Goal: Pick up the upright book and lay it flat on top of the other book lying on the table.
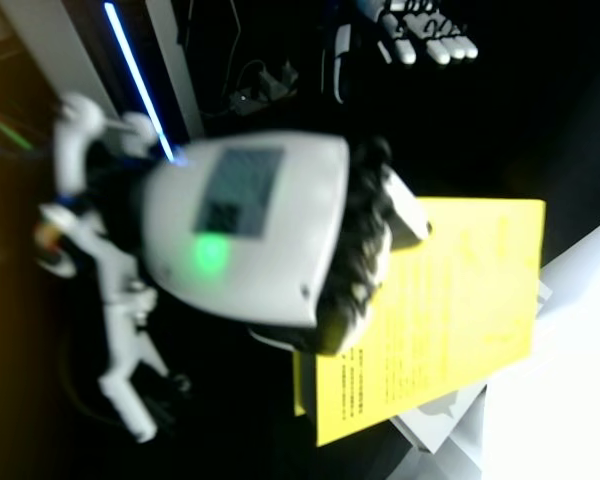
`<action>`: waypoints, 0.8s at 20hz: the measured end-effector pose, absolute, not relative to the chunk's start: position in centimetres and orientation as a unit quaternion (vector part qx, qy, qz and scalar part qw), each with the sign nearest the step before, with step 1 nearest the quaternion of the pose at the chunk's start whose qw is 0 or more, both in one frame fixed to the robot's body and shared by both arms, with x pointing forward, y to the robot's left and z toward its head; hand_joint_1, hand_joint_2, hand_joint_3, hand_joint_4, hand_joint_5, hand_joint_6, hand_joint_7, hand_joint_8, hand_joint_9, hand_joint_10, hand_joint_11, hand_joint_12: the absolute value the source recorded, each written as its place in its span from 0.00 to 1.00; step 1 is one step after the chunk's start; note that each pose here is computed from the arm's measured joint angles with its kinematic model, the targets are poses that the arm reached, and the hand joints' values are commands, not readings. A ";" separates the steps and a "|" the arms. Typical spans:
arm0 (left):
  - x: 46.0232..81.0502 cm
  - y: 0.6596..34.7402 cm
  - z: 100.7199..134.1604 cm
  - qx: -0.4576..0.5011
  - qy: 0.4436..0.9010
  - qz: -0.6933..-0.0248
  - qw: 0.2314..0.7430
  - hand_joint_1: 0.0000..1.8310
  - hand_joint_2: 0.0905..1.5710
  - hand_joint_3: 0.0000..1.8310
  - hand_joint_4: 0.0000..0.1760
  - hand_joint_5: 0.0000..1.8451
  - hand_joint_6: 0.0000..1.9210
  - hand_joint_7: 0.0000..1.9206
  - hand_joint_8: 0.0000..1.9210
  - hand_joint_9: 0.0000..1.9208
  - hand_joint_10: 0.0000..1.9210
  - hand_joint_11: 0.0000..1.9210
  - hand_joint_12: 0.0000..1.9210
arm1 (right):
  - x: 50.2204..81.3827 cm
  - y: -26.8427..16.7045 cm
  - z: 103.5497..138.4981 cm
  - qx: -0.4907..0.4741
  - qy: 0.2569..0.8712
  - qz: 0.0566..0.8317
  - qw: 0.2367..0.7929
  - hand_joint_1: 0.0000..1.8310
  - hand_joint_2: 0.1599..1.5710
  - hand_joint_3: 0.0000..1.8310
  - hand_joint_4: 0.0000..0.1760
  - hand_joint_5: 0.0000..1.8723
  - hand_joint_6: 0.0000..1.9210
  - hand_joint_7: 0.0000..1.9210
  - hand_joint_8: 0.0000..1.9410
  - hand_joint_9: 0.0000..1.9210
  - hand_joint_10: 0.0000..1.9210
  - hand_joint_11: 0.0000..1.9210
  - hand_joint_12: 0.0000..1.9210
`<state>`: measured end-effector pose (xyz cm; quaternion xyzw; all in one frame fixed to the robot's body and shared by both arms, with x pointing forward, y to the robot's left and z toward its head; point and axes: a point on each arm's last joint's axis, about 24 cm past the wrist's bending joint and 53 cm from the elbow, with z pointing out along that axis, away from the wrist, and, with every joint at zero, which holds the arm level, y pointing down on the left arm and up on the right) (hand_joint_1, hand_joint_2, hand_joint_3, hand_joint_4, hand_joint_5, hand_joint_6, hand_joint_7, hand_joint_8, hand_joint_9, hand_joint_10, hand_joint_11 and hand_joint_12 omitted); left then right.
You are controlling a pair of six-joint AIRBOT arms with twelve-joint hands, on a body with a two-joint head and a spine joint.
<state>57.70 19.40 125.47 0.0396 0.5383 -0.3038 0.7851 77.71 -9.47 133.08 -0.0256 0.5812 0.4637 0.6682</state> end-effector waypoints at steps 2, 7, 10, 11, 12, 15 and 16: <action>57.7 19.5 125.5 0.037 0.538 -0.304 0.785 0.31 0.63 0.01 1.00 0.00 0.00 0.00 0.00 0.00 0.00 0.00 0.00 | 77.7 -9.3 130.7 -0.025 0.601 0.462 0.652 0.79 0.39 0.53 1.00 0.68 1.00 0.73 1.00 0.80 1.00 0.80 1.00; 57.8 19.8 125.5 0.030 0.539 -0.302 0.786 0.31 0.65 0.01 0.99 0.00 0.00 0.00 0.00 0.00 0.00 0.00 0.00 | 76.2 -10.8 128.4 -0.011 0.610 0.474 0.635 0.62 0.43 0.64 0.00 0.38 1.00 0.47 0.91 0.55 1.00 0.57 1.00; 57.7 19.9 125.6 0.027 0.538 -0.301 0.787 0.32 0.65 0.00 0.99 0.00 0.00 0.00 0.00 0.00 0.00 0.00 0.00 | 74.6 -10.5 125.9 -0.029 0.633 0.468 0.616 0.42 0.57 0.29 0.00 0.02 0.68 0.05 0.61 0.02 0.80 0.02 1.00; 57.7 20.0 125.6 0.027 0.538 -0.300 0.787 0.32 0.65 0.00 1.00 0.00 0.00 0.00 0.00 0.00 0.00 0.00 0.00 | 74.2 -10.3 124.8 -0.038 0.644 0.460 0.610 0.37 0.60 0.22 0.00 0.00 0.32 0.01 0.30 0.00 0.47 0.00 1.00; 57.8 20.3 125.7 0.023 0.536 -0.298 0.789 0.32 0.65 0.00 1.00 0.00 0.00 0.00 0.00 0.00 0.00 0.00 0.00 | 74.1 -10.1 123.9 -0.044 0.652 0.455 0.605 0.35 0.61 0.18 0.00 0.00 0.14 0.00 0.13 0.00 0.27 0.00 1.00; 57.8 20.5 125.7 0.019 0.535 -0.296 0.791 0.30 0.66 0.00 1.00 0.00 0.00 0.00 0.00 0.00 0.00 0.00 0.00 | 75.1 -9.8 122.8 -0.040 0.663 0.445 0.601 0.36 0.65 0.08 0.00 0.00 0.02 0.00 0.01 0.00 0.08 0.00 0.94; 57.7 20.6 125.7 0.020 0.534 -0.296 0.792 0.31 0.67 0.01 1.00 0.00 0.00 0.00 0.00 0.00 0.00 0.00 0.00 | 75.6 -9.9 122.2 -0.038 0.672 0.436 0.598 0.35 0.68 0.05 0.01 0.00 0.00 0.00 0.00 0.00 0.01 0.00 0.93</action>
